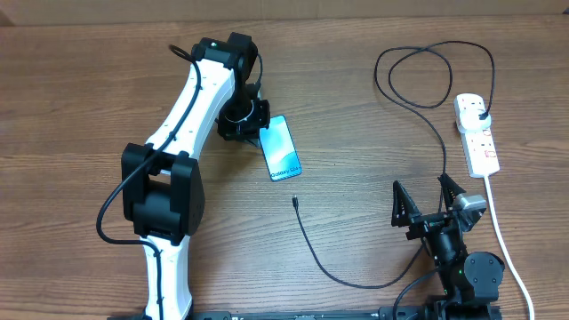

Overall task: Plug charger to phone and switch on socket
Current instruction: 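Move the left gripper forward over the smartphone's bottom edge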

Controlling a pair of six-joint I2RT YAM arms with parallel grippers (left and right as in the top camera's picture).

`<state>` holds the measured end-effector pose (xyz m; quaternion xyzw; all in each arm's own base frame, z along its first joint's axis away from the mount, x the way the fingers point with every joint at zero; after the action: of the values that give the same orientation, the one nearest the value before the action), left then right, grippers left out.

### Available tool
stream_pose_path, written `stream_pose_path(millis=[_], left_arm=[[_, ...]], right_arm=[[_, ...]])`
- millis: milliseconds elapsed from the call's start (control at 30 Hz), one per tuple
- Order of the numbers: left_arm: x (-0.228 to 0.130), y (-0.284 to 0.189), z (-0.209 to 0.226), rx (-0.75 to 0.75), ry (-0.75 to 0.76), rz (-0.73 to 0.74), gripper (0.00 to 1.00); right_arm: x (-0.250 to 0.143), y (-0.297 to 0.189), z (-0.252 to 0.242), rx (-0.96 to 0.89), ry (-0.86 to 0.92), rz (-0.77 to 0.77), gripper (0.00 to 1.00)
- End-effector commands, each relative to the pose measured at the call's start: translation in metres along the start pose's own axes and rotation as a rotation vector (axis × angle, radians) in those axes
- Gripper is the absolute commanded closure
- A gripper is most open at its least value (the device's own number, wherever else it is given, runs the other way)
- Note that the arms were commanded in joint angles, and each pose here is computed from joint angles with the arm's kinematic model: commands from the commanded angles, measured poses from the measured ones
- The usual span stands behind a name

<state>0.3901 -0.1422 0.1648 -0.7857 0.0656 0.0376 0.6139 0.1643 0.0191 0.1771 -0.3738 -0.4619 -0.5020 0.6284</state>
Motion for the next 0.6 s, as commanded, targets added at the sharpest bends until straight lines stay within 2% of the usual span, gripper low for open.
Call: stream_pose_path(millis=[0,300,567], left_arm=[[0.003,0.002,-0.005,0.040,-0.012,-0.027,0.96],[0.009,0.005,-0.017,0.026,0.018,-0.073,0.96],[0.012,0.007,-0.021,0.099,-0.075,-0.125,0.96]], right_arm=[[-0.002,0.000,0.000,0.000,-0.002,-0.004,0.00],[-0.002,0.000,0.000,0.000,-0.002,-0.004,0.00],[-0.002,0.000,0.000,0.000,-0.002,-0.004,0.00]])
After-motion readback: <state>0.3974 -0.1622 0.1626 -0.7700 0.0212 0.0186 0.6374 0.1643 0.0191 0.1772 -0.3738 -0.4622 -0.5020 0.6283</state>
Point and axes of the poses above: each gripper's point midway between its finger pads, its own y axis out along the fingers, its own z axis along the line the jaws close on, x = y × z, the point moved 8 cm from there along -y, back along the fingers, and after that the axes turned 4 degrees about y, right-handed, at the moved point
